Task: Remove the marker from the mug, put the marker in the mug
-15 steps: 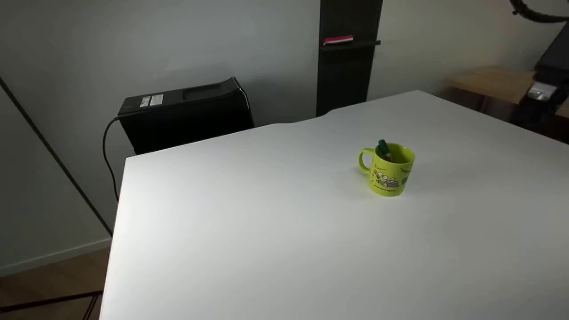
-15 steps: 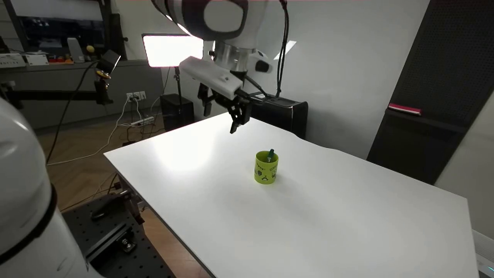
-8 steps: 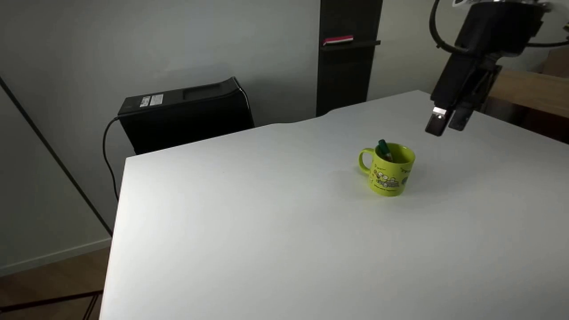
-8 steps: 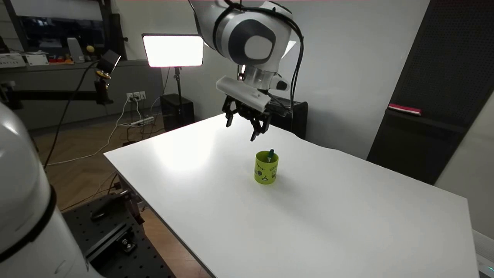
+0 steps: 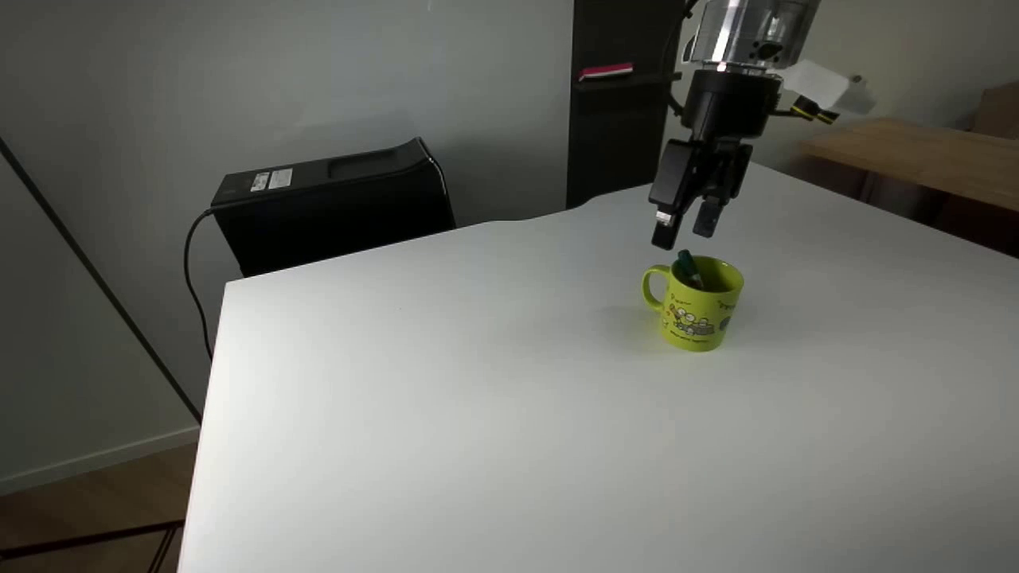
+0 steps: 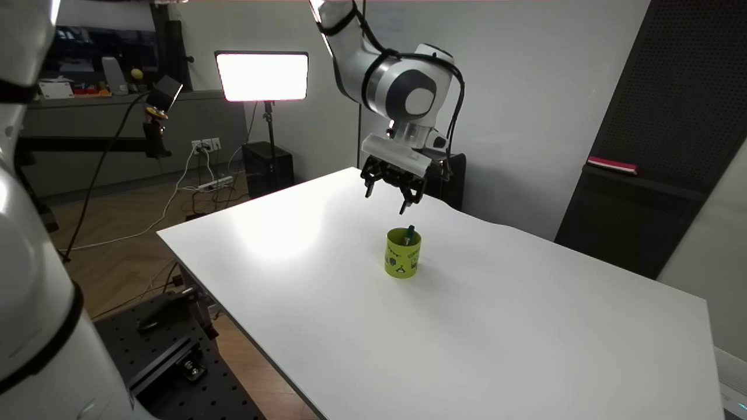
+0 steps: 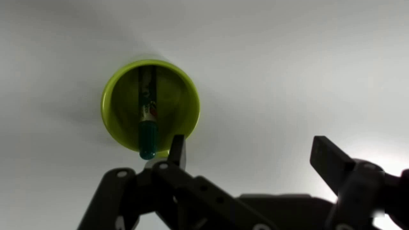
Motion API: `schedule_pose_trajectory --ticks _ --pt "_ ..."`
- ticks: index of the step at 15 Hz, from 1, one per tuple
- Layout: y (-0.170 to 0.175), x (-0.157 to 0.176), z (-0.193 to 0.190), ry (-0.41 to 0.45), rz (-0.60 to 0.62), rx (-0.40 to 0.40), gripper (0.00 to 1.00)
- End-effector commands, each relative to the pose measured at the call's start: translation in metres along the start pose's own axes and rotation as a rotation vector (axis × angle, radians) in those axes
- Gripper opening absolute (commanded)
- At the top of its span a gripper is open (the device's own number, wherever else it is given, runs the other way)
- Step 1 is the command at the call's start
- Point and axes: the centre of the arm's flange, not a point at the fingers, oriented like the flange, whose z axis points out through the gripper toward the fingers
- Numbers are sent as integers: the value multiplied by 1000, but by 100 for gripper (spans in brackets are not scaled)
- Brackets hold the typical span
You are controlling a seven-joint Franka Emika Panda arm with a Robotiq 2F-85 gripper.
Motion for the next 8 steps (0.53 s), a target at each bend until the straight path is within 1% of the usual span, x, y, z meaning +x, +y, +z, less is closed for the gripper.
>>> schedule_pose_trajectory --ticks 1,4,8 --pt "18 49 9 -29 7 -20 100" --pt "34 58 16 -58 23 -39 100" --pt "53 58 17 -95 64 -61 100"
